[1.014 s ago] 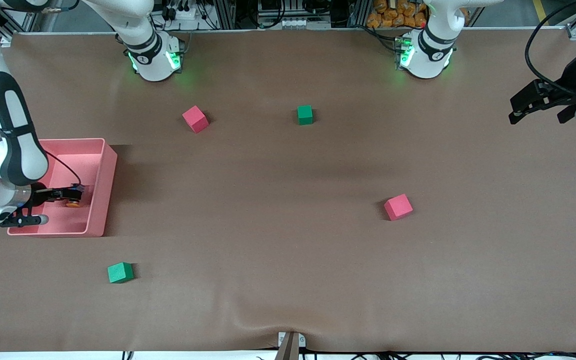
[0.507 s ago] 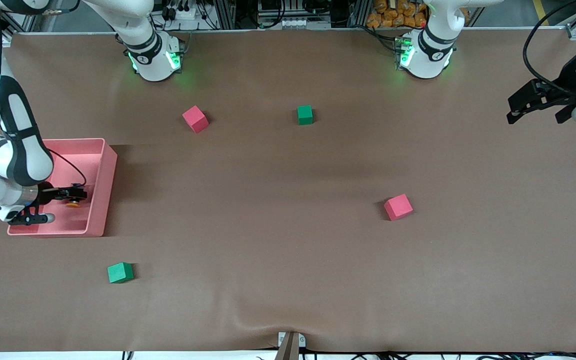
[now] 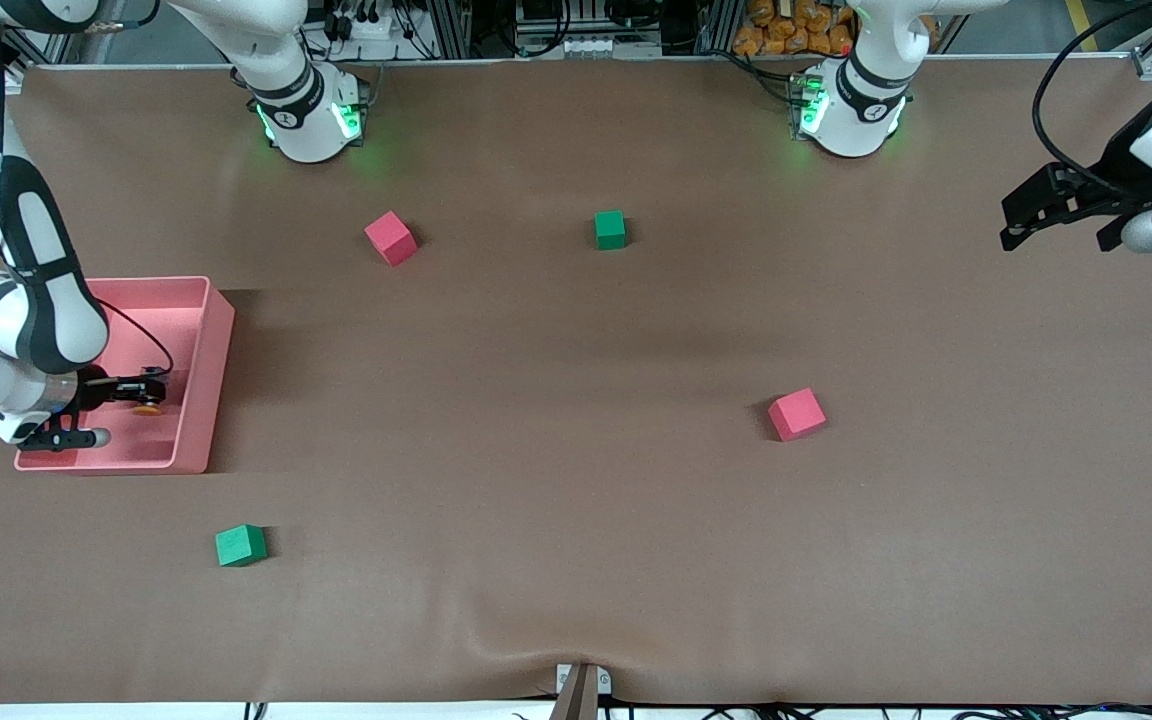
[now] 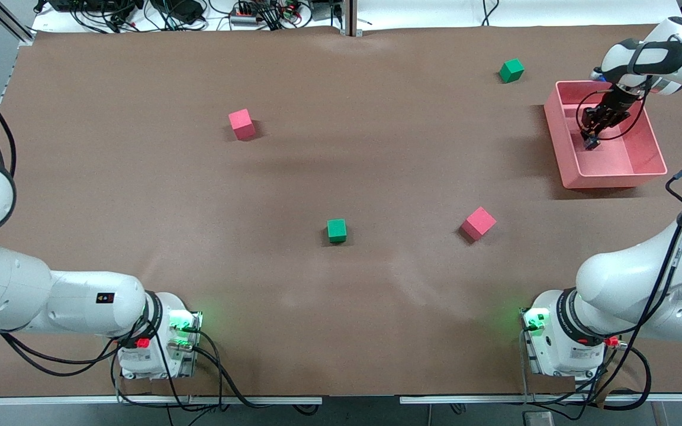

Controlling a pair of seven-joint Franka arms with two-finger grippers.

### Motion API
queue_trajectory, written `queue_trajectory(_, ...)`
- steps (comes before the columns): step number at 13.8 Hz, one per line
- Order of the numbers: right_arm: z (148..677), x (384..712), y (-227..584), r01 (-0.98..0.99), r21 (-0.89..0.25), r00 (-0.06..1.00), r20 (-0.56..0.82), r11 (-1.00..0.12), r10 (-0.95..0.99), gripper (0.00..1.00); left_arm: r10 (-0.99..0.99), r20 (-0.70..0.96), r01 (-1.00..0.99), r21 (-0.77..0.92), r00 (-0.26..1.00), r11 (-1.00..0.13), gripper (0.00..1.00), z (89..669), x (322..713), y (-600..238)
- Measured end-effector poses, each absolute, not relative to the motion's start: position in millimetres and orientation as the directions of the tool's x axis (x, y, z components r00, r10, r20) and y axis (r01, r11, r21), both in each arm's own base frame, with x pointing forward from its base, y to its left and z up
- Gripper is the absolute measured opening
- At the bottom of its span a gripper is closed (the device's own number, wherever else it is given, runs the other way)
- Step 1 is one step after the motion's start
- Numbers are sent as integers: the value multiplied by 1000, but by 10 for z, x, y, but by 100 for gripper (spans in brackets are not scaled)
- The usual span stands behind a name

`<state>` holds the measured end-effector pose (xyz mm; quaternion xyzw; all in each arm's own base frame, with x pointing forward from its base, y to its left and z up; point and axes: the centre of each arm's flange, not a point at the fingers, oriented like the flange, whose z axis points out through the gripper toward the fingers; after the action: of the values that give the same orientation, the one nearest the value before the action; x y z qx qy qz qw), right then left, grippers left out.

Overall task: Place and upright button with both arms
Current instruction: 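Lower the right gripper and grasp the yellow button's base, then lift the button out of the tray and carry it to mid-table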

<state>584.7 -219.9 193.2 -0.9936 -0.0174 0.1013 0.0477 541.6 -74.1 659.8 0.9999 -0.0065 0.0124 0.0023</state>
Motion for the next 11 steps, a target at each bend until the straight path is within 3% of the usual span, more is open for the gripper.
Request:
queue_trajectory(4,2138,5972,-2244,26,-100,978,-203,-995,46,31,-16,25,-16,5,1000,-1000,100,6583,5429,-761)
queue_trajectory(11,3216,6432,-1929,45,-143,957,-279,-989,84,31,-28,31,-29,5,999,-1000,100,6611,5436,-704)
